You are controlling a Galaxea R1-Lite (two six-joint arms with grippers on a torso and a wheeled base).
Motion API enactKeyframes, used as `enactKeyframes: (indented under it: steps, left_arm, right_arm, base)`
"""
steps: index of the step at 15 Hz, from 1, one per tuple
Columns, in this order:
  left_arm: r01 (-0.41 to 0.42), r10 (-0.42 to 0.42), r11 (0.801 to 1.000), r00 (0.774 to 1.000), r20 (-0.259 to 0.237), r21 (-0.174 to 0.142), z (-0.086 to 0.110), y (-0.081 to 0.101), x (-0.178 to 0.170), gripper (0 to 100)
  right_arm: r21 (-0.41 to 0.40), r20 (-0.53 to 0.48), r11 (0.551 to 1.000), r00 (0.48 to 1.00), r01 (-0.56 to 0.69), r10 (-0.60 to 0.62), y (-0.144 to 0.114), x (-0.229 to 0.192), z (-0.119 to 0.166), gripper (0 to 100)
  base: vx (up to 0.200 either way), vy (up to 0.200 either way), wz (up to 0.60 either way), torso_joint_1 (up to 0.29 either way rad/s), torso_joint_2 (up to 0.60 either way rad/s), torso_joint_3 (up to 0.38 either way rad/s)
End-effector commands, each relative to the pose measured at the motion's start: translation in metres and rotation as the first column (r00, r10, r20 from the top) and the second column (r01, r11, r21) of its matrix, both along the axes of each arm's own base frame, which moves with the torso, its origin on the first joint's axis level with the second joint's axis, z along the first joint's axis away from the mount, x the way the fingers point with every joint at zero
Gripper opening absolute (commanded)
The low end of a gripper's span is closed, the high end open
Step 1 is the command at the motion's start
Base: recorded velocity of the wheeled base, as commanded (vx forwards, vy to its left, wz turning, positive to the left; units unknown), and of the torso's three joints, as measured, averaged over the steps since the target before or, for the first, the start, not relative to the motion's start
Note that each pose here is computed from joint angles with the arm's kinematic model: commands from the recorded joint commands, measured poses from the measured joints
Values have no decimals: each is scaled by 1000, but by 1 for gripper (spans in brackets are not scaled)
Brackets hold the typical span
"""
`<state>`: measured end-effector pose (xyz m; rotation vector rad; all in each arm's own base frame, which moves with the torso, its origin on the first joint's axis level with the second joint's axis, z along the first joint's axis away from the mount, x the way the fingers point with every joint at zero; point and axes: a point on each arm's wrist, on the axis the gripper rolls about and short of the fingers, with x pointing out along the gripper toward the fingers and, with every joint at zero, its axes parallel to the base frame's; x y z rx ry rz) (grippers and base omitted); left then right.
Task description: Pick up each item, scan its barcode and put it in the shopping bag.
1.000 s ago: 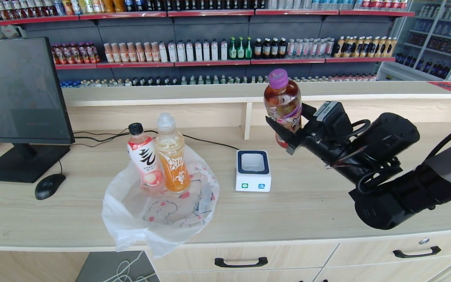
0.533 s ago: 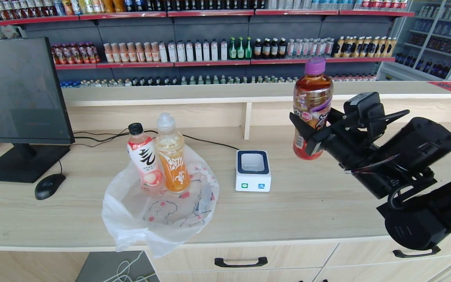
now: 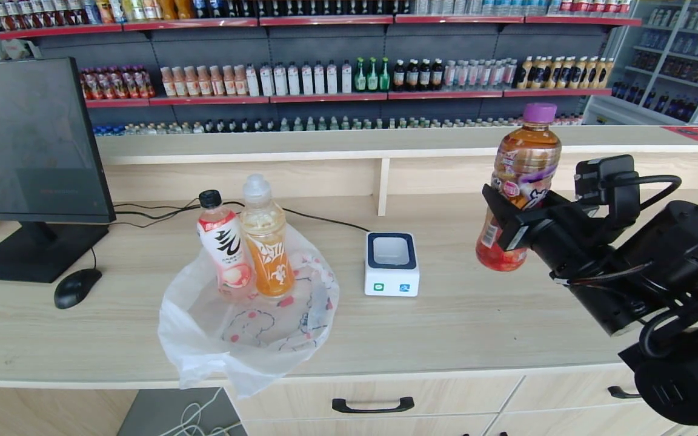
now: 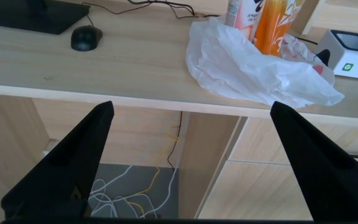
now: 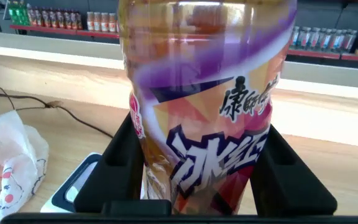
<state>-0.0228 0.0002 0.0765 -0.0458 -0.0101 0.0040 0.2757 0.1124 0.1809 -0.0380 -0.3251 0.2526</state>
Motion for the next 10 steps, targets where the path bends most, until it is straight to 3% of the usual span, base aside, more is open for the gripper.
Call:
enactKeyframes:
  steps: [1,2,5,10]
  left_arm:
    - [0,0,1000,1000,-1,0,0,0,0,100]
    - [0,0,1000,1000,1,1,0,0,0,100]
    - [0,0,1000,1000,-1,1,0,0,0,100]
    - [0,0,1000,1000,-1,0,0,0,0,100]
  right_arm:
    - [18,-3,1000,1000,-5,5,-1,-3,1,0]
    - [28,-9,1000,1000,-8,9,-1,-1,0,0]
    - [36,-17,999,1000,-11,12,0,0,-2,0]
    - [35,-19,999,1000,-10,10,-1,-1,-2,0]
  base:
    - [0,0,0,0,0,0]
    - [0,0,0,0,0,0]
    - [-200,0,0,9,4,-2]
    - [0,0,0,0,0,0]
